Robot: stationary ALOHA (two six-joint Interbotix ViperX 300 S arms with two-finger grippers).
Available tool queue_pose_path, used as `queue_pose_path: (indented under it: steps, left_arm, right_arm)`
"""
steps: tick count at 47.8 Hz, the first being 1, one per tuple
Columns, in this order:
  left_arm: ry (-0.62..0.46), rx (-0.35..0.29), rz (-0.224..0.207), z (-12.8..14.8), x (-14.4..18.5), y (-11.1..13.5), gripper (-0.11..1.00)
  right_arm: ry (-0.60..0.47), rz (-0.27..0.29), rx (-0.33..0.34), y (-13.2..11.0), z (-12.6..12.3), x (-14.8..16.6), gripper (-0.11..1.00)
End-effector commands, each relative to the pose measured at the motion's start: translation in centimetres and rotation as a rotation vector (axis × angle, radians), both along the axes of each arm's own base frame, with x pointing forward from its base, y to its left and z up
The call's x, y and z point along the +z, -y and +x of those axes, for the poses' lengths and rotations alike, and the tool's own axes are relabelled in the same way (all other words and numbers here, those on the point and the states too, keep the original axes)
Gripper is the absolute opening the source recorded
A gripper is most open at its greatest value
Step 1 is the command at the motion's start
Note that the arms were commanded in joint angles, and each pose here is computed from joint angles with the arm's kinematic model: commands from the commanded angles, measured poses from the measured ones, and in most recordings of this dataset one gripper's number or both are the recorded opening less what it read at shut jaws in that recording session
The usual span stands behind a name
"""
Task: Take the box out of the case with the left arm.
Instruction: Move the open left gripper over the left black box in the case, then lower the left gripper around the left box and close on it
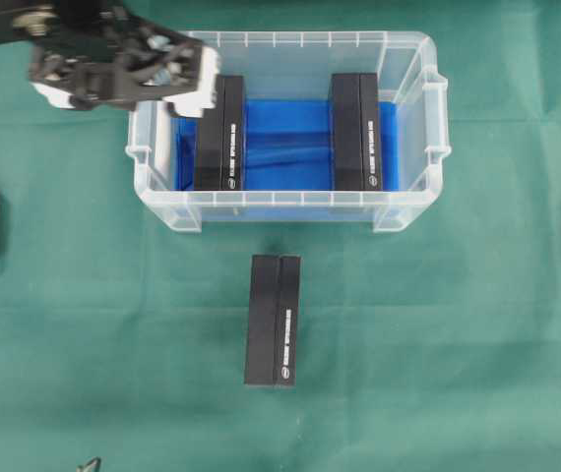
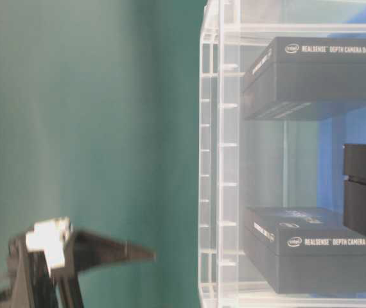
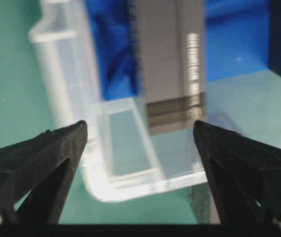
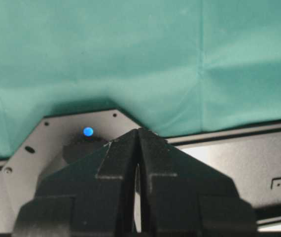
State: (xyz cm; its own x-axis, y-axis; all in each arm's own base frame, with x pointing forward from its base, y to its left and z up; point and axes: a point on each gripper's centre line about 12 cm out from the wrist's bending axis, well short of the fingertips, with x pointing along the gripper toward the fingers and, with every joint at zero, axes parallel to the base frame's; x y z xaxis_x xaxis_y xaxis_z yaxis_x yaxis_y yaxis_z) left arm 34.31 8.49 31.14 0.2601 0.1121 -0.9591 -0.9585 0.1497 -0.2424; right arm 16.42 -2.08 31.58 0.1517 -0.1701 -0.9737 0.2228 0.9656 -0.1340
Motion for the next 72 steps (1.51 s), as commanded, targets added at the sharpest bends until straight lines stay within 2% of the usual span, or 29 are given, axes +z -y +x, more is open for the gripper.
queue_pose_path:
  steps: [1,8,12,20,72]
  left_arm:
    - [0.047,-0.020,0.014,2.1,1.5,0.2,0.87]
    - [0.047,-0.036,0.015,4.7,1.5,0.4,0.87]
    - [0.033,-0.029,0.010,5.1,1.6,0.3,0.87]
    - [-0.005,-0.025,0.003,4.7,1.5,0.3,0.87]
    - [-0.023,-0.023,0.006,4.3,0.9,0.3,0.87]
  right_arm:
    - [0.015,-0.002,0.001,0.0,0.0,0.3,0.00]
    - [0.013,-0.002,0.000,0.0,0.0,0.3,0.00]
    - [0.015,-0.002,0.001,0.0,0.0,0.3,0.00]
    - [0.015,-0.002,0.001,0.0,0.0,0.3,0.00]
    - [0.015,-0.002,0.001,0.0,0.0,0.3,0.00]
